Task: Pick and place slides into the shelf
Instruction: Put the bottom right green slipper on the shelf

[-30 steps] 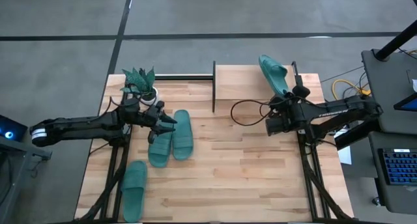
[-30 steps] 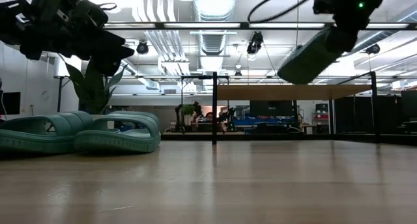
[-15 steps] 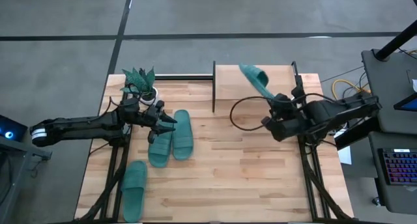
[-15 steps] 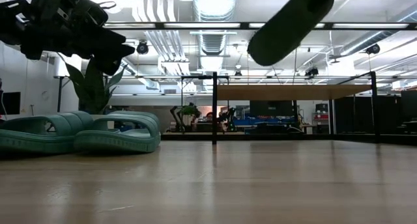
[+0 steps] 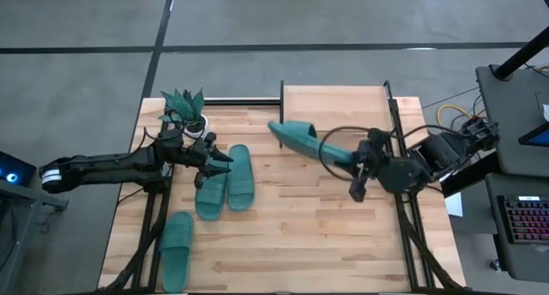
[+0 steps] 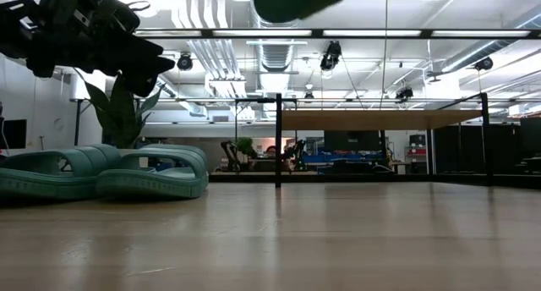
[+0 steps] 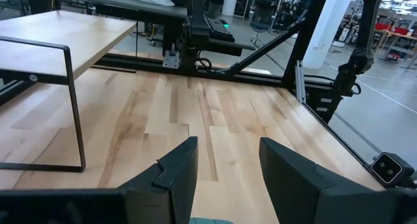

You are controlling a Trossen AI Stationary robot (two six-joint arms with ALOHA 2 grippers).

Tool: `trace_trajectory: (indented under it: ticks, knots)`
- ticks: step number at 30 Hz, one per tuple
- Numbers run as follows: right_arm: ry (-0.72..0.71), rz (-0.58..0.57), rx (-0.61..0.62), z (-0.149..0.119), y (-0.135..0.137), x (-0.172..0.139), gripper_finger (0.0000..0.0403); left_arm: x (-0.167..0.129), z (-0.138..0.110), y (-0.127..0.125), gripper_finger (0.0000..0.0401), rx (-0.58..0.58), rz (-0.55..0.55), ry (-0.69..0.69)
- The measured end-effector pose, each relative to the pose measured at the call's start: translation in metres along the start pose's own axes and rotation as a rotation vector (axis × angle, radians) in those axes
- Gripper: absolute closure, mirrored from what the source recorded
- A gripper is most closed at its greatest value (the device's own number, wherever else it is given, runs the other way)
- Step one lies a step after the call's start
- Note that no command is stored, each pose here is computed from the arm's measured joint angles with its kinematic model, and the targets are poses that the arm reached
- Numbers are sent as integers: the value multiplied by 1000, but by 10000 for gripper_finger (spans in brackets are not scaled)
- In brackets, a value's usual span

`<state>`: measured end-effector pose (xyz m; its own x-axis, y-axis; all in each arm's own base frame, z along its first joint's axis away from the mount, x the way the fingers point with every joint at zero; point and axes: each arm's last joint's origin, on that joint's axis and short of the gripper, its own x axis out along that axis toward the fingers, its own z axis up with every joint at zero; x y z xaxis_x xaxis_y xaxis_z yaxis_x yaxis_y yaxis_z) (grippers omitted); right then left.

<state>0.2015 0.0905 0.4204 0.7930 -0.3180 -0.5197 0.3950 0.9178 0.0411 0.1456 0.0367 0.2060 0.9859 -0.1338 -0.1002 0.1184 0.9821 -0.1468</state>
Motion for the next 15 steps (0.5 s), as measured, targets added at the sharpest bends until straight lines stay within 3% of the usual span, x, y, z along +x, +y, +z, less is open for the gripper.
trace_trajectory:
  ticks: [9, 15]
  knots:
    - [-92, 101, -190, 33, 58, -25, 344, 0, 0, 0, 252, 0, 0, 0]
    - [-300, 114, -611, 43, 121, -26, 344, 0, 2, 0, 252, 11, -2, -21]
